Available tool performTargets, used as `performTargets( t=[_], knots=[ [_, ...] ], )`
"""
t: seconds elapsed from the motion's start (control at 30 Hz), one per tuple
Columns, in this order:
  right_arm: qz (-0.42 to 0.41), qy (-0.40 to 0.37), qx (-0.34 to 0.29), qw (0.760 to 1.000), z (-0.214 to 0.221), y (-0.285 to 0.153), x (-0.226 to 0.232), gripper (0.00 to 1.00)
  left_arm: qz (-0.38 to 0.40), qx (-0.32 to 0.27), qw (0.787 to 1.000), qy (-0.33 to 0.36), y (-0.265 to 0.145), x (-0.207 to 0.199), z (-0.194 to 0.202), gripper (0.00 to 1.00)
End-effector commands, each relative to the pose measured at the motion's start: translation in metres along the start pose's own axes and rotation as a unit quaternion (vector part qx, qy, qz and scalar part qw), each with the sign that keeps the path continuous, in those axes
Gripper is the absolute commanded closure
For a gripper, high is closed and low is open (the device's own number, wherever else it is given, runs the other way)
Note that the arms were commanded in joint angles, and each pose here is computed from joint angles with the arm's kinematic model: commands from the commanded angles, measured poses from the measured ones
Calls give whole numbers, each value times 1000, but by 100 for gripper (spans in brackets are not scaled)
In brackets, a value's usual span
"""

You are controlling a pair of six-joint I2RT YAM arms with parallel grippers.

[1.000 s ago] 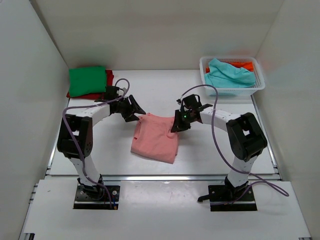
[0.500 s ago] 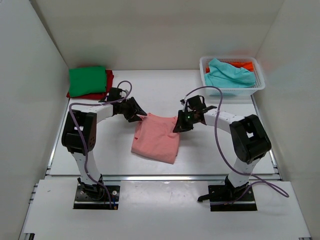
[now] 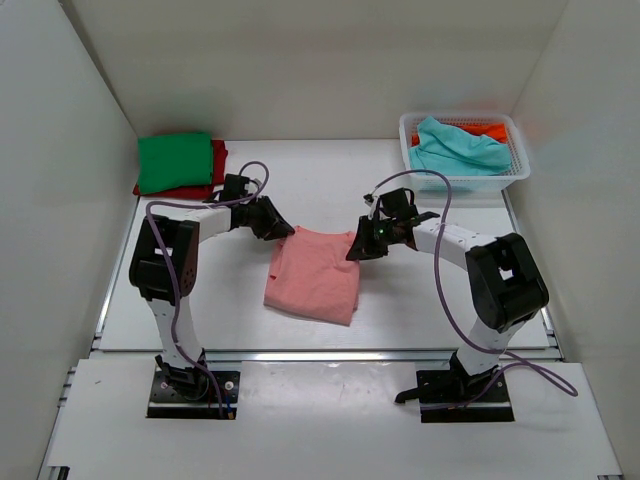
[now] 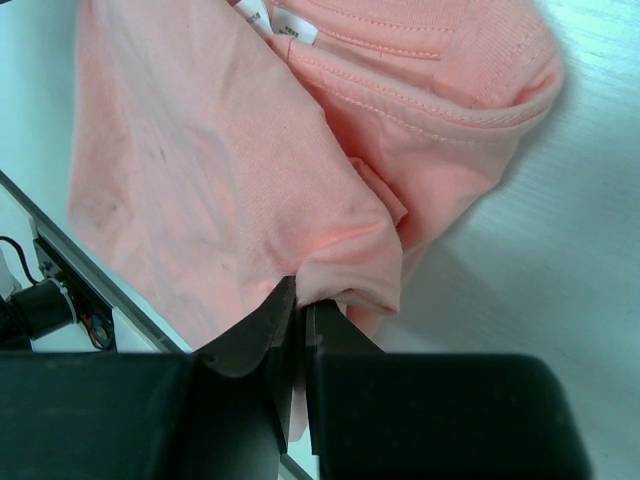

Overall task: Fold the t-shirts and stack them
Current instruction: Smooth out wrinkles on the folded tshirt

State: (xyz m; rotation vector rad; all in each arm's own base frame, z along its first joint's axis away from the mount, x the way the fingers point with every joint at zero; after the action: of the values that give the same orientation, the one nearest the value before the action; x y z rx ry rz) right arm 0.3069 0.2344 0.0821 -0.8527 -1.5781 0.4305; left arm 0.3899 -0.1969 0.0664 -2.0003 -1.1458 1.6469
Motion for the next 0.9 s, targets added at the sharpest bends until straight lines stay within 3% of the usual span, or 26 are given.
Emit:
performTargets(
  t=[0.0,0.1,0.23,0.47,0.6,0.87],
  knots=[
    [-33,-21,-30,999,-11,-11,18,100,19,-14,1000,18,-4,-17,-8,78],
    [-48,-21,-44,998,-16,-19,25,100,22,-21,999,16,-9,-18,-10,91],
    [-71,-14,-61,995,-17,-26,28,98,32,-39,998,23,-26,-31,-13,99],
    [-86,-11,-90,992,-23,-34,38,81,46,-45,998,24,-46,-40,0,100],
    [-83,-2,-100,992,-24,-33,38,100,39,-49,998,22,-56,-37,7,100],
    [-87,-13,-113,990,-34,-37,40,99,33,-64,997,19,-73,-35,4,100]
  ],
)
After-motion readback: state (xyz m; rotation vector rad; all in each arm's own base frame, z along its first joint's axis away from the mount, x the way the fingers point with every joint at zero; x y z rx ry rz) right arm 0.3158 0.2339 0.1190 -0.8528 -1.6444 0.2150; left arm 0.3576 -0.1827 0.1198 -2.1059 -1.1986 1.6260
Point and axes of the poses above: each gripper's point midway between its finger pads, its own y axis out along the fingers, its own x axis along the line the jaws close on, z = x × y, the point moved 2 cm from there along -y, back along the fingers, and after that the axes turned 14 degrees about y, right-handed, at the moved point
